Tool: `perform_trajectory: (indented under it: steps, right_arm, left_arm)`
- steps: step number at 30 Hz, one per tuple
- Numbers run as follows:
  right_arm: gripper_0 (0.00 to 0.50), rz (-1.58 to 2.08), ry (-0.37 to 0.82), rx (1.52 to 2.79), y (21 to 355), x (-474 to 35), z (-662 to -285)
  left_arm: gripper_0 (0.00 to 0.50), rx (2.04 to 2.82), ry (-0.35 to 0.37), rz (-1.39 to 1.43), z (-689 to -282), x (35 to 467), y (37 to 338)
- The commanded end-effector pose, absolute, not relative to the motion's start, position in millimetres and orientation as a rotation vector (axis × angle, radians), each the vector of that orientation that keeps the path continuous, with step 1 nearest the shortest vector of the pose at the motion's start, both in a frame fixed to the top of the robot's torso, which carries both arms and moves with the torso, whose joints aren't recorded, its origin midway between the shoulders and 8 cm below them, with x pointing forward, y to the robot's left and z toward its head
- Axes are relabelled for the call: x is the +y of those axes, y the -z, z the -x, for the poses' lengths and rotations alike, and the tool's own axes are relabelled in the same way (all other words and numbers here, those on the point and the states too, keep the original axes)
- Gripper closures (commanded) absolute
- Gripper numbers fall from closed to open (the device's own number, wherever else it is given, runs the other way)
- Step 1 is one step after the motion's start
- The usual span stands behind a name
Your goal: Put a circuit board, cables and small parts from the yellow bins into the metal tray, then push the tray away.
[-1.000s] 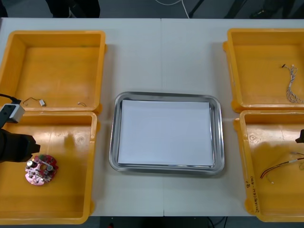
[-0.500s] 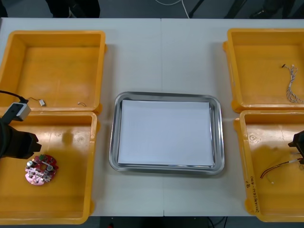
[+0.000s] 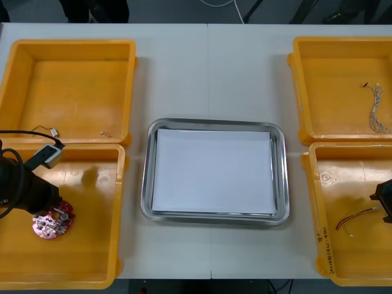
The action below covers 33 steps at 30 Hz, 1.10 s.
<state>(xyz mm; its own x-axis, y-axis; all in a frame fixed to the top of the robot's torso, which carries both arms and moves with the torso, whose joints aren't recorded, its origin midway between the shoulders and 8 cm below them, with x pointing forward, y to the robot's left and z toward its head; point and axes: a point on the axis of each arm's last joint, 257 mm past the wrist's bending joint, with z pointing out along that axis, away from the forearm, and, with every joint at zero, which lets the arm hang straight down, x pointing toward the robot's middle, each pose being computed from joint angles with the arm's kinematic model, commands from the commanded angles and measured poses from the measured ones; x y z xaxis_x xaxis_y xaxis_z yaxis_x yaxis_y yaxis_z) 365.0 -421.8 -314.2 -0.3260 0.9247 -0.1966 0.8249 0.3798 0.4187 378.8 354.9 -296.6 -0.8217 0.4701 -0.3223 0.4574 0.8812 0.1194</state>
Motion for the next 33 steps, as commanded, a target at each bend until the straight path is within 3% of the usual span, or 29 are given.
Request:
perform_trajectory:
  steps: [1, 20, 22, 23, 24, 27, 30, 33]
  right_arm:
    - [0.000, -1.559, -0.387, 2.214, 321.4, -407.5, -364.8]
    - [0.000, -1.576, -0.400, 2.202, 331.7, -402.9, -360.4]
    - [0.000, -1.576, -0.395, 2.200, 332.1, -403.9, -360.0]
    - [0.000, -1.578, -0.389, 2.201, 332.8, -404.8, -358.9]
    - [0.000, -1.578, -0.382, 2.197, 332.6, -406.9, -358.7]
    - [0.000, -1.577, -0.367, 2.191, 332.4, -411.0, -358.1]
    - [0.000, -1.575, -0.351, 2.189, 332.7, -414.5, -357.1]
    - [0.000, -1.576, -0.339, 2.172, 330.1, -420.5, -358.3]
  left_arm:
    - [0.000, 2.682, -0.125, -0.723, -391.8, 361.3, 285.9]
    - [0.000, 2.731, -0.102, -0.685, -386.9, 369.2, 305.0]
    - [0.132, 2.730, -0.105, -0.686, -387.1, 369.3, 304.6]
    - [0.249, 2.733, -0.104, -0.685, -386.5, 369.6, 305.1]
    - [0.329, 2.733, -0.106, -0.684, -386.3, 370.1, 305.5]
    - [0.434, 2.733, -0.106, -0.684, -386.3, 370.1, 305.5]
    - [0.492, 2.732, -0.106, -0.685, -386.5, 369.8, 305.2]
    - [0.500, 2.732, -0.104, -0.685, -386.5, 369.5, 305.2]
